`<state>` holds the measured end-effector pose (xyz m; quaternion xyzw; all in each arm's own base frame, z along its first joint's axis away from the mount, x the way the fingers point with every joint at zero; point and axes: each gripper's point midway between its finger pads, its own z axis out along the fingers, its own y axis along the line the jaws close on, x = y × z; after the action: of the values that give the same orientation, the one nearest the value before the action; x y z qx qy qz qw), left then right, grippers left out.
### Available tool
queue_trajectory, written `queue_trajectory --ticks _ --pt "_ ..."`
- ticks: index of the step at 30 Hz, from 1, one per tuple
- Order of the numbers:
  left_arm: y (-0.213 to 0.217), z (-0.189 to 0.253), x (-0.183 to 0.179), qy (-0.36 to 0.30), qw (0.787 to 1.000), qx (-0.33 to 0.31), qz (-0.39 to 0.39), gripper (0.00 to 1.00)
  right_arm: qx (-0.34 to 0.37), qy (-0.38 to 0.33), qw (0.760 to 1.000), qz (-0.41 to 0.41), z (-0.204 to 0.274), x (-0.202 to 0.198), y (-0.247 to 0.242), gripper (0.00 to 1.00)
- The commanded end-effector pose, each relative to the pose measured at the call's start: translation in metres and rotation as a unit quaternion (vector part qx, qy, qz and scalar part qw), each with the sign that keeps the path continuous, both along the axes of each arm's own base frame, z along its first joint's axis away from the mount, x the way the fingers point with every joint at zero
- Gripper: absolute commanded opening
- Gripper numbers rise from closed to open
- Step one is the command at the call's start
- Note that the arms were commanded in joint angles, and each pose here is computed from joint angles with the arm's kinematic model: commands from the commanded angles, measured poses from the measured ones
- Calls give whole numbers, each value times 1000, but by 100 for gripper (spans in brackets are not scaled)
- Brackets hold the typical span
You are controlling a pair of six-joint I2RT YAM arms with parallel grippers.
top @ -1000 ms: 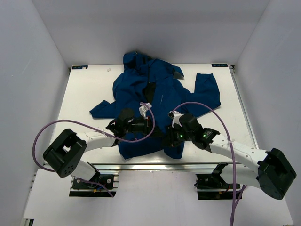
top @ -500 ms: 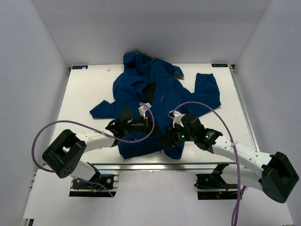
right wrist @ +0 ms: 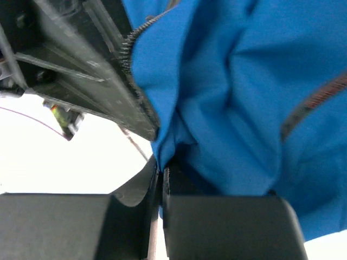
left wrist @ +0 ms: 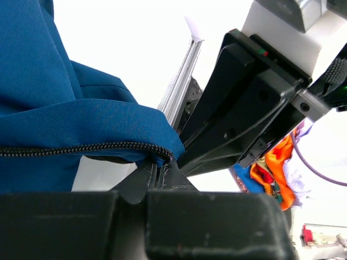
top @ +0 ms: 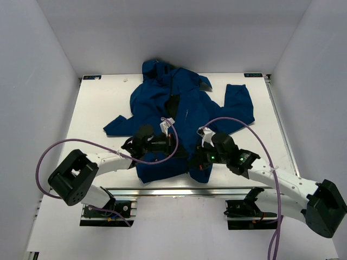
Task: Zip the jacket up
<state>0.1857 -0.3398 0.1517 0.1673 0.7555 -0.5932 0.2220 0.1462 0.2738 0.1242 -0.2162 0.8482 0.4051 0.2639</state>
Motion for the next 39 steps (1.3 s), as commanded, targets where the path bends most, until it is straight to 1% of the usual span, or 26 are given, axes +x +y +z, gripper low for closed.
queue_trajectory --ticks 1,2,3,4,5,6,8,9,10,11,12,13,15,18,19,21,22,25,26,28,29,32,35,37,38,39 --pt "-1 13 1 -24 1000 9 -6 12 -1 -39 997 -67 18 22 -13 0" --pt "3 1 3 -16 999 43 3 40 -21 -49 993 -107 17 34 -26 0" --pt "5 -1 4 -16 999 51 4 62 -47 -40 990 -126 13 35 -39 0" --pt "8 -6 2 -6 998 68 4 80 -54 -43 987 -147 16 40 -49 0" --pt "11 -7 6 -12 997 78 18 93 -74 -46 978 -191 15 52 -68 0" --pt "13 -9 7 -10 996 87 23 98 -94 -32 972 -213 12 52 -82 0" --pt "18 -20 7 7 991 127 31 98 -109 -26 958 -264 12 63 -108 0" --pt "20 -25 12 8 988 149 46 98 -128 -9 952 -276 6 59 -120 0" --pt "30 -42 6 39 978 199 51 98 -130 -5 948 -292 9 62 -127 0" --pt "26 -38 9 31 974 217 54 98 -136 0 939 -315 8 67 -140 0" --pt "30 -51 14 34 965 250 72 98 -148 13 934 -326 4 65 -148 0" --pt "34 -58 10 46 958 273 72 98 -152 11 930 -334 6 68 -154 0" --pt "28 -67 7 52 954 290 65 97 -148 10 931 -334 7 72 -158 0" --pt "16 -71 7 62 947 310 63 90 -140 10 937 -320 7 72 -153 0" --pt "24 -89 7 76 929 354 77 86 -139 9 937 -320 7 73 -153 0" --pt "16 -90 7 73 921 375 77 81 -130 7 940 -314 6 75 -149 0" --pt "18 -101 3 85 910 399 76 80 -128 8 941 -312 5 76 -148 0" --pt "4 -101 -2 93 906 405 83 78 -119 19 950 -289 1 74 -139 0" --pt "1 -109 -3 107 899 413 97 78 -117 20 951 -285 0 74 -137 0" --pt "-4 -112 3 125 893 416 118 78 -117 23 953 -280 -3 74 -135 0" --pt "-5 -123 5 140 885 426 128 78 -112 25 955 -272 -2 73 -132 0" --pt "-14 -126 10 161 878 429 142 79 -110 18 957 -267 -2 72 -132 0" --pt "-8 -141 9 185 853 458 166 79 -101 11 958 -269 1 71 -131 0" --pt "3 -152 9 190 831 489 187 79 -96 9 957 -273 1 70 -132 0" --pt "1 -150 13 192 824 492 205 80 -94 8 956 -276 1 70 -133 0" --pt "7 -157 15 191 810 509 219 81 -92 6 956 -279 1 69 -134 0"
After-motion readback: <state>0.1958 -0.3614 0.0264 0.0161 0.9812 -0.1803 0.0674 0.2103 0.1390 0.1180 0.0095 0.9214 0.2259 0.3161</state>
